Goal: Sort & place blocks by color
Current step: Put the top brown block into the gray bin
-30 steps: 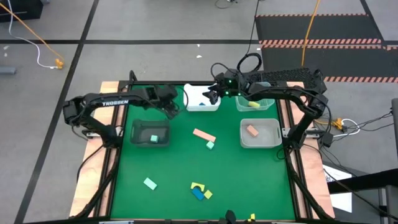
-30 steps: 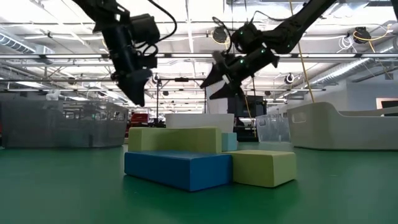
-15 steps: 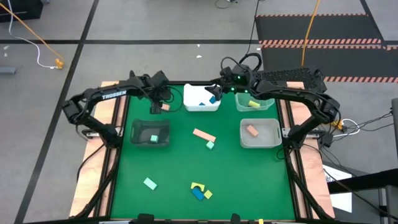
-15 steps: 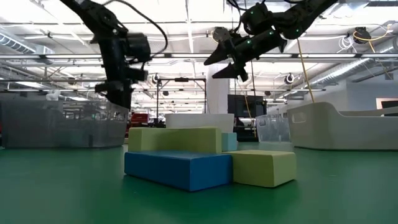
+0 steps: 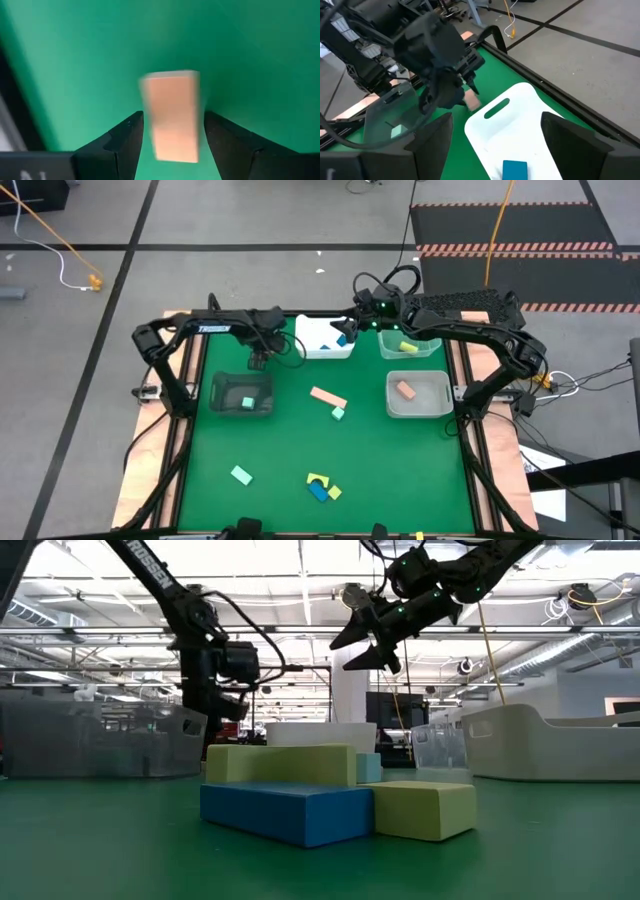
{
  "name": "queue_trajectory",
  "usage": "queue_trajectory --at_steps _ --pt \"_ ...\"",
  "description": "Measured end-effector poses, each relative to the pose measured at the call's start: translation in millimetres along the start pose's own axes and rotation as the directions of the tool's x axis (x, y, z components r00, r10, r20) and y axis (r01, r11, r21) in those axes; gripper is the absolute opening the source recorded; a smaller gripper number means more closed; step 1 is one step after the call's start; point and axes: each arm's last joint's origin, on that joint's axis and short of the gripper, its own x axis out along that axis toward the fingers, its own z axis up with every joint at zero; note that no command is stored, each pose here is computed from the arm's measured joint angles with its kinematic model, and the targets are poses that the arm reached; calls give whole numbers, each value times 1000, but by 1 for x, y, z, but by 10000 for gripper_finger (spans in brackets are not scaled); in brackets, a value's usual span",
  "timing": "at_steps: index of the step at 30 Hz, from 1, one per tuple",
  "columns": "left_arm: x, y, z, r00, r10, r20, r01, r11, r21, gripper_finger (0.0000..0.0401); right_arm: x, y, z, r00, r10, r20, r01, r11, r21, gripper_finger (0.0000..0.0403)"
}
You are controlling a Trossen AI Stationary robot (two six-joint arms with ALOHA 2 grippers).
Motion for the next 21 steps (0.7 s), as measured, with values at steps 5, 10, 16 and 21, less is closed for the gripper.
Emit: queue_trajectory --at_steps 5,10,16,21 --pt "14 -1 0 998 -46 -35 46 999 4 211 0 0 0 1000 -1 -2 1 1000 0 293" --pt "18 -1 1 998 -52 -40 51 999 -5 211 0 -1 -2 1000 -6 -19 7 1000 4 293" --pt "15 -1 -2 997 -63 -37 57 987 -151 139 0 -1 -4 999 -15 -45 16 1000 11 293" --pt "4 1 -2 1000 -25 1 24 947 -319 125 0 -2 -6 998 -16 -57 17 1000 14 293"
